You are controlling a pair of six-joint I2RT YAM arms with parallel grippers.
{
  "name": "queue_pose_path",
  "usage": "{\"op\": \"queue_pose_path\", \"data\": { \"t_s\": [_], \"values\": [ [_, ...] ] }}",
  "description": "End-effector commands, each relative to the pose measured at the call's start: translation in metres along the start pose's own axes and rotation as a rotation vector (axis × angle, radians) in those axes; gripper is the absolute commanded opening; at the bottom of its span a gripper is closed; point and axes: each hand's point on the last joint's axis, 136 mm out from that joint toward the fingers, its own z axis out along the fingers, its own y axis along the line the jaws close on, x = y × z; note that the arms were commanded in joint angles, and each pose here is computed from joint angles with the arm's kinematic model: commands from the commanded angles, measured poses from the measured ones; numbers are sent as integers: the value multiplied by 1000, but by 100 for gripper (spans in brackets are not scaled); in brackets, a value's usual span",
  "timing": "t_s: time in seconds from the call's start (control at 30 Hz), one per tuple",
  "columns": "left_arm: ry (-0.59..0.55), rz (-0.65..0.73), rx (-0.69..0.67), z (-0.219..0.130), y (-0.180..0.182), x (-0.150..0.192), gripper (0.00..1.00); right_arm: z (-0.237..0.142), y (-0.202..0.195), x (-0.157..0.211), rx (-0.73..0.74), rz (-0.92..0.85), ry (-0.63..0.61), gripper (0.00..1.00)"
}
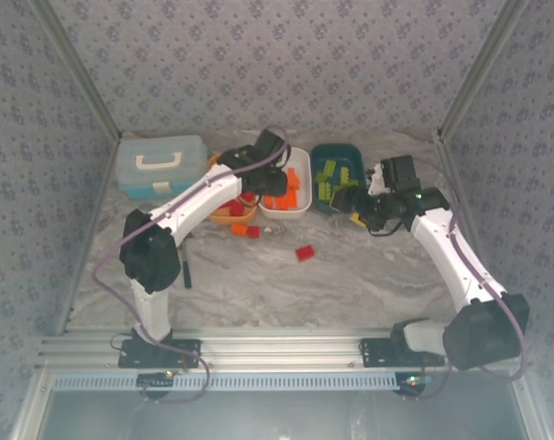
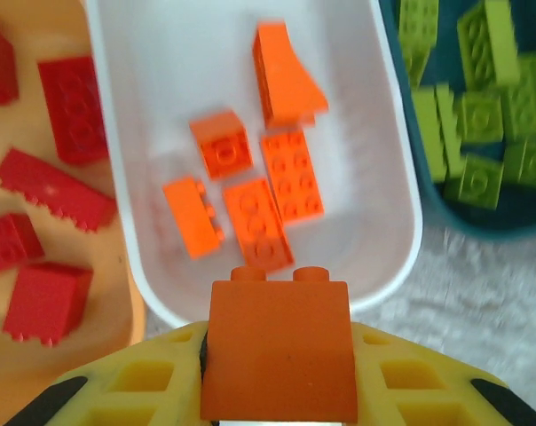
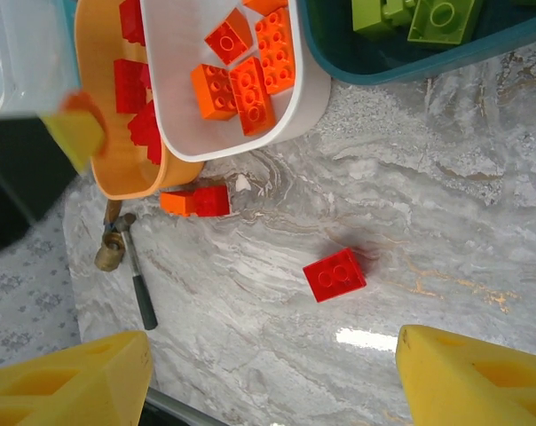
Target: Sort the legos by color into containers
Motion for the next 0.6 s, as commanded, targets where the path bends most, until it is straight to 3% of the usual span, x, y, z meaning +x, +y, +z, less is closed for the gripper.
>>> {"op": "queue_pose_path", "data": {
  "t_s": [0.0, 0.27, 0.57],
  "values": [
    [24, -45, 8, 35, 3, -14, 34, 1, 16, -13, 7, -30, -25, 75],
    [7, -69, -18, 103, 5, -60, 34, 12, 30, -9, 8, -62, 12, 75],
    [82, -137, -66, 142, 29, -48, 35, 9, 26, 7, 27, -76, 42, 75]
  ]
}}
